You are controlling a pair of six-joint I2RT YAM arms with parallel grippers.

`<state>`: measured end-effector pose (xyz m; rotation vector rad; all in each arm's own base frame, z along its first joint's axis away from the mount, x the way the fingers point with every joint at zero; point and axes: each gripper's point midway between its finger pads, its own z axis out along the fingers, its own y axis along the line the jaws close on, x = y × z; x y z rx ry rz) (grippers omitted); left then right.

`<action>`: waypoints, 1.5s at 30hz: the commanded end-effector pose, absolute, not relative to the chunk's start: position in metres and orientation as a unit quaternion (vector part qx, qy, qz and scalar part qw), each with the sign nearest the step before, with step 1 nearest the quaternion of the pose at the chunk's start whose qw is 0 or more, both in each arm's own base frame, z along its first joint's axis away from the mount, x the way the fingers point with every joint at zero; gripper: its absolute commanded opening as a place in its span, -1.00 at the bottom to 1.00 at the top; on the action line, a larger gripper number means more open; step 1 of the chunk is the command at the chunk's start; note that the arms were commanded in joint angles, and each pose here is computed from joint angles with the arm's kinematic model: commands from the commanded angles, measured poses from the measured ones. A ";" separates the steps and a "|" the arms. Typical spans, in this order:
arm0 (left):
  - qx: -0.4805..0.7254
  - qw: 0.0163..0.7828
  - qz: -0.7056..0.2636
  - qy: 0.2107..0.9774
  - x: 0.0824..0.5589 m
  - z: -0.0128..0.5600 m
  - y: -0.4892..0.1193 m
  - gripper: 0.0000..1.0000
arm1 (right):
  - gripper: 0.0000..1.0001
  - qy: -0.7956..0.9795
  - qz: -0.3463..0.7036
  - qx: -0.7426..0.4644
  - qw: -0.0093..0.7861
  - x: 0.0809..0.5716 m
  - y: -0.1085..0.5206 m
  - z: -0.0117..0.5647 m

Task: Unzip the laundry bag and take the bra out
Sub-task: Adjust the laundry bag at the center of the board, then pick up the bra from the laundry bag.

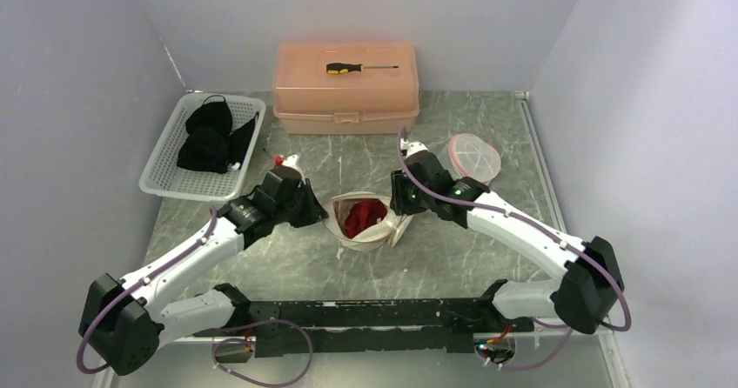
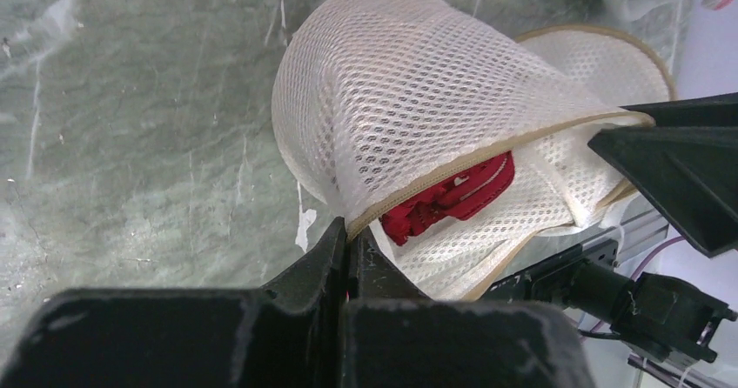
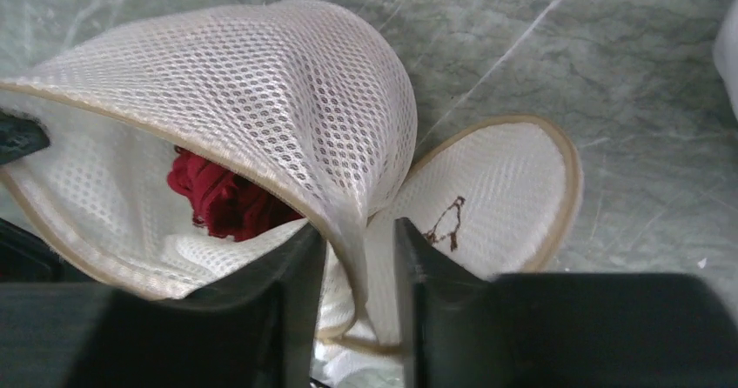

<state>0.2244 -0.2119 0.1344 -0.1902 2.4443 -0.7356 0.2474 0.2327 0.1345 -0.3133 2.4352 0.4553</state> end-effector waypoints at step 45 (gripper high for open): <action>0.101 0.297 -0.327 0.891 0.242 0.194 -0.285 0.46 | 0.21 0.872 0.210 -0.040 0.440 0.269 0.225 0.185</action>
